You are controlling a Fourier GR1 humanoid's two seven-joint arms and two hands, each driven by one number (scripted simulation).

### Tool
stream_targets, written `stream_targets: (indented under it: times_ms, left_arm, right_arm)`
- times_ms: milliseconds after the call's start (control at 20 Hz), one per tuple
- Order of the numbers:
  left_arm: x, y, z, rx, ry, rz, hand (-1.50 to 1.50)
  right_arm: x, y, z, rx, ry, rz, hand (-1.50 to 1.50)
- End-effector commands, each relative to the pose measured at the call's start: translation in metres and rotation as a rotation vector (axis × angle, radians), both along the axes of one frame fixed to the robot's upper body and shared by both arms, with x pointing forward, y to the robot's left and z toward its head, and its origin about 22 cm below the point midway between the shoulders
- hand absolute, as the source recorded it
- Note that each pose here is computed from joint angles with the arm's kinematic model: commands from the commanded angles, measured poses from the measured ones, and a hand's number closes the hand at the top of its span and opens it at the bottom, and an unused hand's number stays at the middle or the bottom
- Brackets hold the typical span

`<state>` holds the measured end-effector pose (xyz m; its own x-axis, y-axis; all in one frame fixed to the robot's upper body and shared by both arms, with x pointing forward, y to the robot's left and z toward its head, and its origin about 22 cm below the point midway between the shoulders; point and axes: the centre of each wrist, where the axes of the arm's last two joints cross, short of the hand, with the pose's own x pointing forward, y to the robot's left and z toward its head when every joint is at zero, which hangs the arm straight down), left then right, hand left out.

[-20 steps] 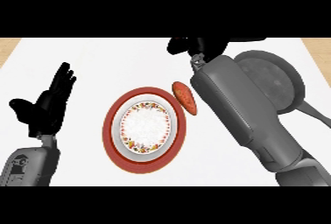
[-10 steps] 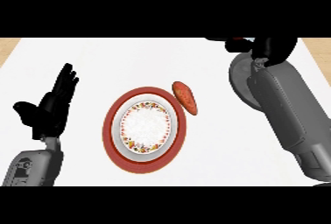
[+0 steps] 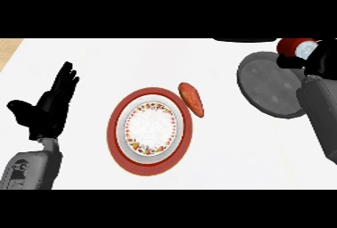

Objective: Pick the can from the plate and place it in the pan

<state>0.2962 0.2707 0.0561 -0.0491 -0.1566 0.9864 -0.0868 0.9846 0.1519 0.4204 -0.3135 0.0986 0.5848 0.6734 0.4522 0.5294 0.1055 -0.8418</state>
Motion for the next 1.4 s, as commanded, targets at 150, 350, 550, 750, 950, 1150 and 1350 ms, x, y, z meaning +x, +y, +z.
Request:
stream_targets:
  times_ms: [150, 350, 550, 750, 950, 1150, 1350]
  left_arm:
    - [0.001, -0.003, -0.011, 0.006, -0.005, -0.021, 0.00]
    - [0.005, -0.014, -0.003, 0.003, -0.014, -0.030, 0.00]
    - [0.006, -0.014, 0.004, 0.008, -0.044, -0.033, 0.00]
    - [0.008, -0.009, -0.002, 0.007, -0.003, -0.023, 0.00]
    - [0.013, -0.006, 0.000, -0.003, -0.022, -0.010, 0.00]
    - [-0.002, -0.001, -0.003, 0.001, 0.007, 0.006, 0.00]
    - [-0.005, 0.019, -0.009, 0.006, 0.012, 0.040, 0.00]
  right_arm:
    - [-0.013, -0.054, -0.035, 0.030, -0.009, -0.038, 1.50]
    - [-0.019, -0.062, -0.046, 0.217, -0.018, -0.030, -1.50]
    - [-0.020, -0.051, -0.060, 0.481, 0.022, 0.084, -1.50]
    - [-0.036, -0.080, -0.068, 0.472, -0.017, 0.149, -1.50]
    - [-0.040, -0.066, -0.084, 0.418, -0.190, 0.137, -1.50]
    - [-0.030, -0.054, -0.071, 0.426, -0.378, 0.117, -1.50]
    - [-0.042, -0.045, -0.078, 0.560, -0.437, 0.202, -1.50]
